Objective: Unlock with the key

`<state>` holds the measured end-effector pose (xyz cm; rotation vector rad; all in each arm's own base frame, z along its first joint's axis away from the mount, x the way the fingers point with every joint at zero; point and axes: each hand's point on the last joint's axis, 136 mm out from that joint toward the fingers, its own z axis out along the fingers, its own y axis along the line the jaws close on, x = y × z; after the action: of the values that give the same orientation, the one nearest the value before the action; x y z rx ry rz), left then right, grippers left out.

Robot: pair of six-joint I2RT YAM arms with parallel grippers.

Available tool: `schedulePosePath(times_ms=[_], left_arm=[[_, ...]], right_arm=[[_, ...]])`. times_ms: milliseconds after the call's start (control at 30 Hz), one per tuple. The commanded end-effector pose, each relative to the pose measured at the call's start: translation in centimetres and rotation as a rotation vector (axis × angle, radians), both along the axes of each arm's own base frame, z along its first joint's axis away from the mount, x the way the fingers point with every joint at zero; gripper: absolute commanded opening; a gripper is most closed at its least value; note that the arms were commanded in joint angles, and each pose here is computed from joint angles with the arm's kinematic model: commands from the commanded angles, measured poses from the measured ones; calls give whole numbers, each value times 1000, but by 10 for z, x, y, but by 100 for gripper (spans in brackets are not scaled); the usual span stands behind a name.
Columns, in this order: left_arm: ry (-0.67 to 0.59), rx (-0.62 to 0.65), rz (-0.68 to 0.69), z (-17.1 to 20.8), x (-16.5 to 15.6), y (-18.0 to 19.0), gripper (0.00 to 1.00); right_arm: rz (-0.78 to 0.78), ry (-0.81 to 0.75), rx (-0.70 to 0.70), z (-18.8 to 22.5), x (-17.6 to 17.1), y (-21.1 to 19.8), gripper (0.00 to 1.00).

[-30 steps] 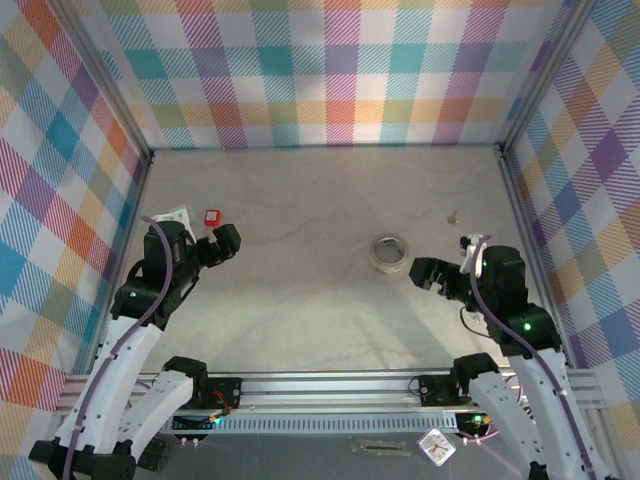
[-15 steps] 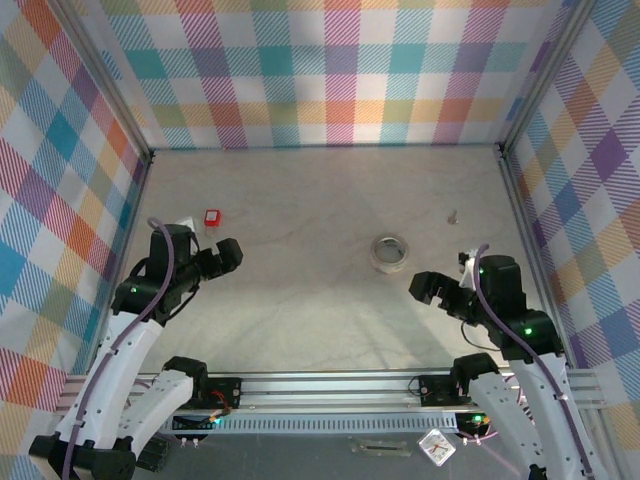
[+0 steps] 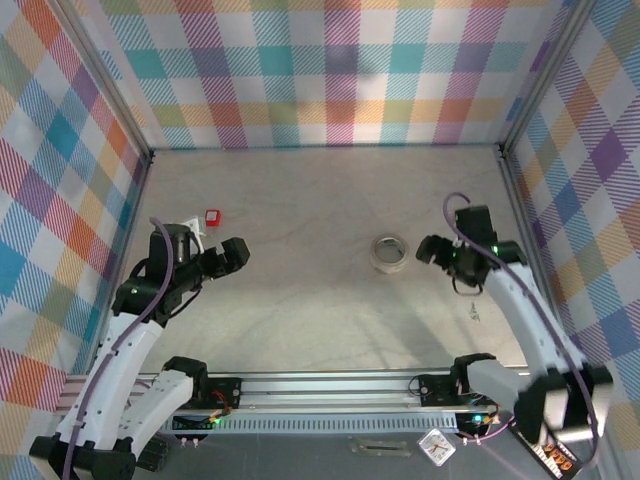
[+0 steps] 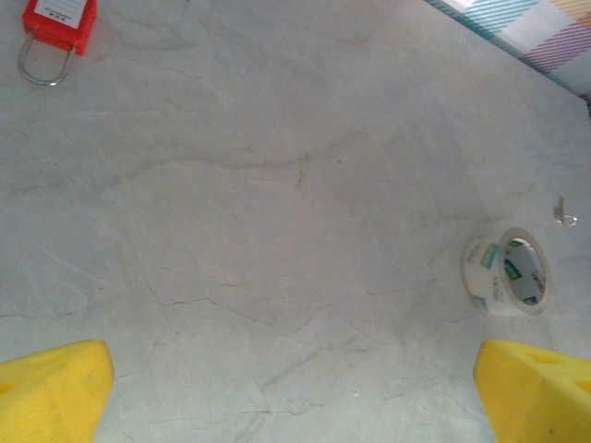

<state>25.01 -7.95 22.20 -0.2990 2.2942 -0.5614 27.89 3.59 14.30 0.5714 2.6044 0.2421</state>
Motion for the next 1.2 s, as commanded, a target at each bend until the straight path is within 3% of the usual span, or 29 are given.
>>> schedulePosePath(times_ms=[0, 100, 200, 367, 700, 1167], left_arm=[[12, -47, -49, -3, -14, -10, 100], [22, -57, -60, -6, -25, -10, 100], [23, -57, -65, -6, -37, -8, 100], [-8, -49, -58, -1, -50, -3, 100], [-7, -43, -53, -4, -48, -2, 100], [4, -40, -48, -7, -47, -1, 100]], right_arm=[[-56, -51, -109, 3, 53, -34, 84], [-119, 15, -124, -17, 92, -59, 78], [-139, 77, -66, -43, 125, -68, 62], [-170, 128, 28, -73, 160, -70, 54], [-263, 165, 95, -87, 188, -85, 53], [-322, 245, 177, -107, 178, -88, 52]])
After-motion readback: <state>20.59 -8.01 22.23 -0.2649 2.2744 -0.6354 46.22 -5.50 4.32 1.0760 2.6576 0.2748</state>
